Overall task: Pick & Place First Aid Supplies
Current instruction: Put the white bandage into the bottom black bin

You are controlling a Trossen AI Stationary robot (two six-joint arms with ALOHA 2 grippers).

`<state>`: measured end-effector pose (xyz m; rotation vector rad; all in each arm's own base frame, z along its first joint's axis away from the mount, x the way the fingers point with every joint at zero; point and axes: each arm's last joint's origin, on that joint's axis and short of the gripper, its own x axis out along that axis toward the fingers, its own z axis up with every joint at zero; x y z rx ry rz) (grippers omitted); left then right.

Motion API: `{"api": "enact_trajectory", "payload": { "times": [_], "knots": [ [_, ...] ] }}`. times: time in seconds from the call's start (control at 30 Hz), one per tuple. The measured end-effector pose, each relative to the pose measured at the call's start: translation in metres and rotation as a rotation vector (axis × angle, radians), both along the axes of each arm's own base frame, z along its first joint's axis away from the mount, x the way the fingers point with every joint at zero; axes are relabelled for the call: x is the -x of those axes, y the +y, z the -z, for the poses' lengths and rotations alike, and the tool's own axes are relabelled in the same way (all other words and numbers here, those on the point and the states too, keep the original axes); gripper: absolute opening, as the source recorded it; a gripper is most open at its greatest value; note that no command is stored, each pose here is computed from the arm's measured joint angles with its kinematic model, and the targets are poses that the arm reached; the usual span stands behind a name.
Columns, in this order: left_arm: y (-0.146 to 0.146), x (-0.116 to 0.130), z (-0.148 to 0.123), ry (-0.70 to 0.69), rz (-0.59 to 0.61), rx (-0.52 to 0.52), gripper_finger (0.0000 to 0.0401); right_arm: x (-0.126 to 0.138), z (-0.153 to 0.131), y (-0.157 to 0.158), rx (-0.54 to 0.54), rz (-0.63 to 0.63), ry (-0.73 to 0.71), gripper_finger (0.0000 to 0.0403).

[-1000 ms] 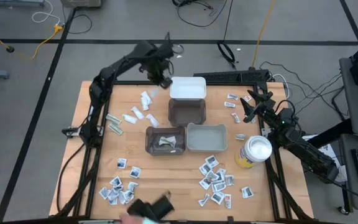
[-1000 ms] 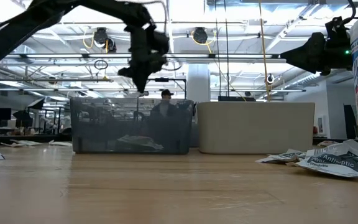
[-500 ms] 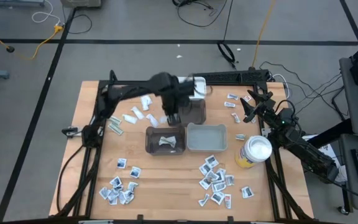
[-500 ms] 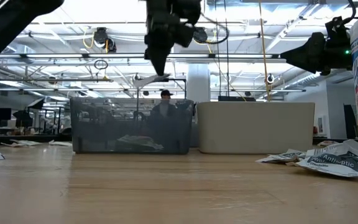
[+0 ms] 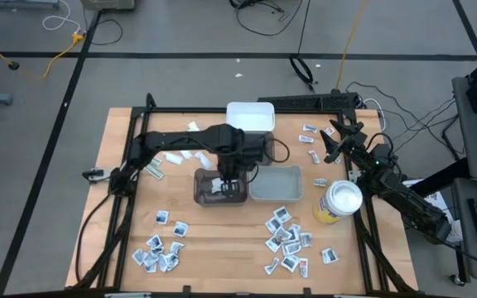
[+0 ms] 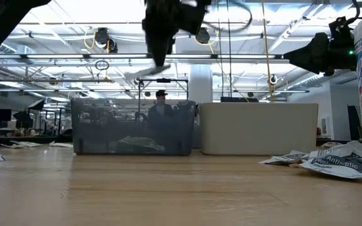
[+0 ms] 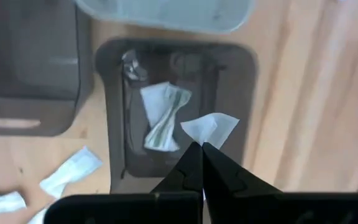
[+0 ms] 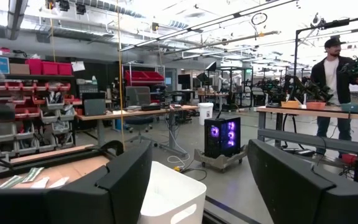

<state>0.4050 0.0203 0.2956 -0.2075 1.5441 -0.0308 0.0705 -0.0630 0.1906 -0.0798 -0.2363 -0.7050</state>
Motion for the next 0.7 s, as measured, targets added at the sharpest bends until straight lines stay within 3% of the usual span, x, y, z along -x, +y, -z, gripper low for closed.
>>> {"api": "enact_trajectory", "payload": {
  "times": [0.2, 0.7],
  "knots": [
    [0.006, 0.005, 0.035, 0.116, 0.028, -0.063, 0.0000, 0.000, 0.000, 0.000, 0.000, 0.000, 0.000, 0.0263],
    [0.003, 0.005, 0.101, 0.105, 0.099, -0.038, 0.0000, 0.000, 0.000, 0.000, 0.000, 0.001, 0.000, 0.0263]
  ]
}}
